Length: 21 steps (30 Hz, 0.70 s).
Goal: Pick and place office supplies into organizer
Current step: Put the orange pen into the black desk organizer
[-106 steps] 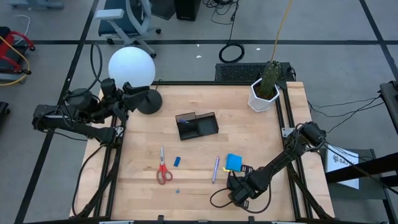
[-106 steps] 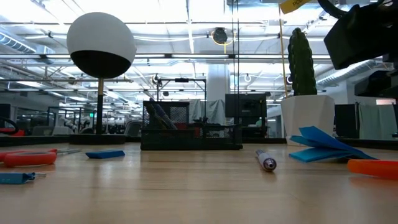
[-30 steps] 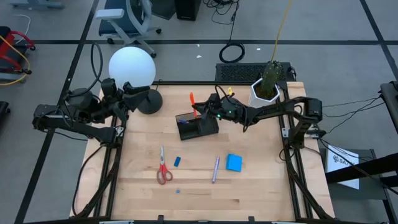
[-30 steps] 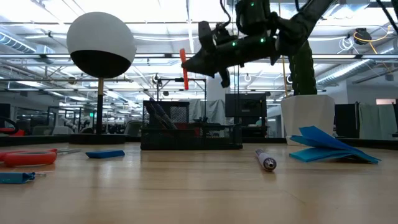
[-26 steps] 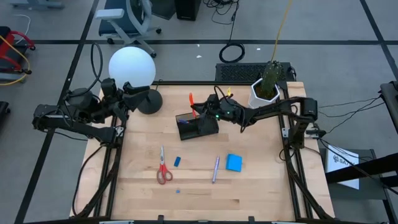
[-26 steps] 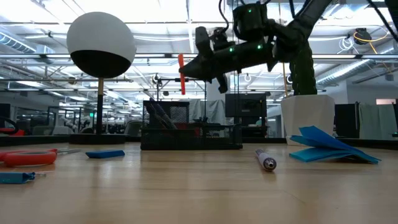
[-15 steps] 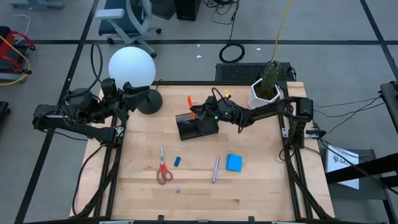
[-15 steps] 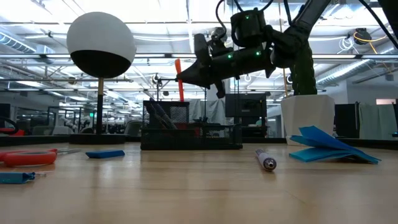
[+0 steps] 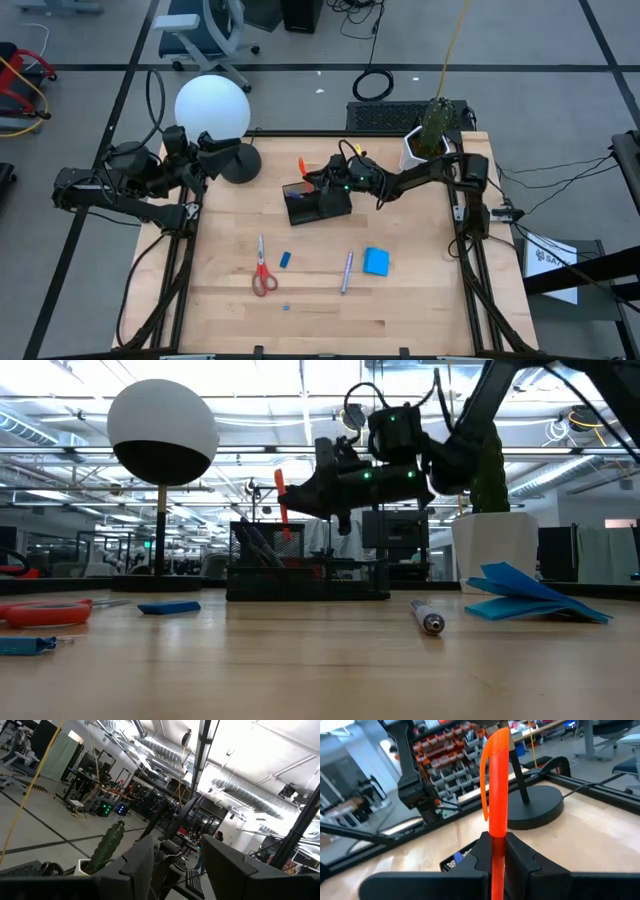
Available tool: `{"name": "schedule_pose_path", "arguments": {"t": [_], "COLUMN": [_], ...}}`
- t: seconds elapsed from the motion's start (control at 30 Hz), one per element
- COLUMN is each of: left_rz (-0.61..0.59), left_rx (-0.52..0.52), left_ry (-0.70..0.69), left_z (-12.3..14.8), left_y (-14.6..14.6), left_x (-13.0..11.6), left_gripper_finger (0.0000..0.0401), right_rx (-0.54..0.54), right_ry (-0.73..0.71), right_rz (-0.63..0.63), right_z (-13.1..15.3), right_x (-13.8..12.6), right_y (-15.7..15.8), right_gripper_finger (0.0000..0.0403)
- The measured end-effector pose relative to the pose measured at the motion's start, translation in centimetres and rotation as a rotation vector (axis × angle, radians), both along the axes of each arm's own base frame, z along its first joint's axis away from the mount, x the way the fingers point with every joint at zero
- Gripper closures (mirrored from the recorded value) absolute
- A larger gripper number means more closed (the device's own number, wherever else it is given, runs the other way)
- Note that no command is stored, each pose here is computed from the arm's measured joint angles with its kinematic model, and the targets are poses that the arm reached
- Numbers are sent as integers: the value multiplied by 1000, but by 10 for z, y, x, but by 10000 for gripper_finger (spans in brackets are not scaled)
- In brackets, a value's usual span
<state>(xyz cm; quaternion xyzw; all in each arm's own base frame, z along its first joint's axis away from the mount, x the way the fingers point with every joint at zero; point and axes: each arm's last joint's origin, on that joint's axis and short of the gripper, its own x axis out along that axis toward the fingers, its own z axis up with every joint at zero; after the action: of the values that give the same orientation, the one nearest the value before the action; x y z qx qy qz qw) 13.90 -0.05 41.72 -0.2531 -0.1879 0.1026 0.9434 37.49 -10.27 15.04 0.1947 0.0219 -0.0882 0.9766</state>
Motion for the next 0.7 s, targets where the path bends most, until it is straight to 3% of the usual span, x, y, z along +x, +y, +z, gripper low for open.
{"name": "schedule_pose_path", "arguments": {"t": [0.33, 0.7], "left_rz": [0, 0], "left_rx": [0, 0], "left_ry": [0, 0], "left_z": [0, 0], "left_y": [0, 0], "left_x": [0, 0], "left_gripper_finger": [231, 231], "right_rx": [31, 32], "right_ry": [9, 10], "right_rz": [25, 25], "right_z": [-10, -11], "right_x": [2, 2], "right_y": [1, 1], "right_gripper_finger": [373, 321]}}
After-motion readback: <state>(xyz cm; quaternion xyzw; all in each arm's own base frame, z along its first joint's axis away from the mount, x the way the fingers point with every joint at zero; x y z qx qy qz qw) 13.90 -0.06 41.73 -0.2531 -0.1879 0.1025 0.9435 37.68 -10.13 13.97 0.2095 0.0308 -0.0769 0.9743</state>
